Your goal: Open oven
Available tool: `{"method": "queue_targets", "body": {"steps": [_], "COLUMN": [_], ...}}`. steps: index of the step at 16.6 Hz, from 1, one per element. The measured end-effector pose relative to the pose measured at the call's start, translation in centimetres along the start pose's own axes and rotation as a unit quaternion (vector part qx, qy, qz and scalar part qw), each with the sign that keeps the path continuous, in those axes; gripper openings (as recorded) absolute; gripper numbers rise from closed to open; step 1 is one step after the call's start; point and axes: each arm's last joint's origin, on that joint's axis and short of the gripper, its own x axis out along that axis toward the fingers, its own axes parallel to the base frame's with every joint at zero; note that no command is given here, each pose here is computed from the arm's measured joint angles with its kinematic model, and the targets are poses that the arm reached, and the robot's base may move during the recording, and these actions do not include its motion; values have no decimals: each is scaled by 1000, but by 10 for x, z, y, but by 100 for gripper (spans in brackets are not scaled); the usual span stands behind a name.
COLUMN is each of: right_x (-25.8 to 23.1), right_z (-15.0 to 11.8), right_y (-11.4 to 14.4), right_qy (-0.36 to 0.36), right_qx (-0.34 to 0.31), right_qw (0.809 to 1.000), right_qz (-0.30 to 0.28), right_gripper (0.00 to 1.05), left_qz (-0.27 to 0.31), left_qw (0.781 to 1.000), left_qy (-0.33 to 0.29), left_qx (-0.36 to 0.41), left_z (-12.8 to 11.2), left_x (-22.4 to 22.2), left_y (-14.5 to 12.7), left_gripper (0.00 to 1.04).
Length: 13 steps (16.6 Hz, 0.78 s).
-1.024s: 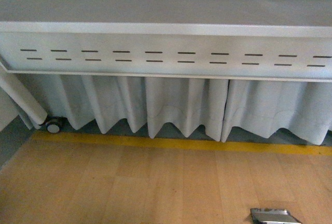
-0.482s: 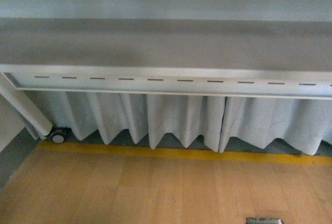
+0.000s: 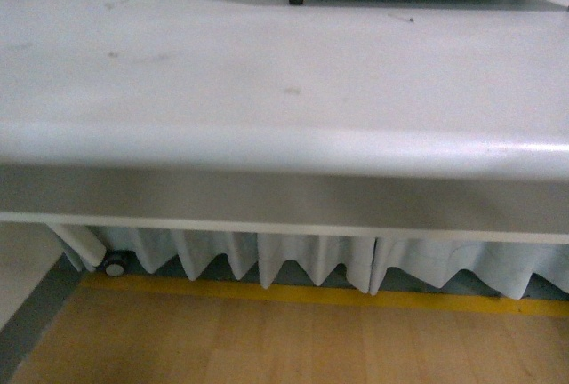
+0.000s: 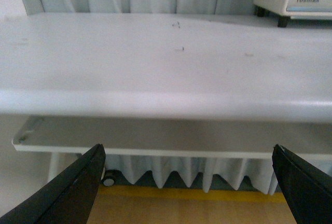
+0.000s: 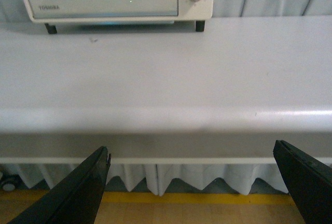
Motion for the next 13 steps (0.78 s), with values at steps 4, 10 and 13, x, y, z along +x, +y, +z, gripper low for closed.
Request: {"method": "queue_targets", "body": {"steps": [4,10,13], "right_x": [0,0,0], "right_z": [0,0,0], "right_y": [0,0,0], "right_qy": [0,1,0], "right_qx": [1,1,1], "right_qw": [1000,1000,1000], "right_qz": [0,0,0], "right_gripper": [98,98,98], "left_qz": [-1,-1,-1], "left_qw": [1000,1000,1000], "left_qy": [0,0,0], "left_qx": [0,0,0], "left_z": [0,0,0], "left_x": [0,0,0], "left_y": [0,0,0], "left_gripper": [98,98,98]}}
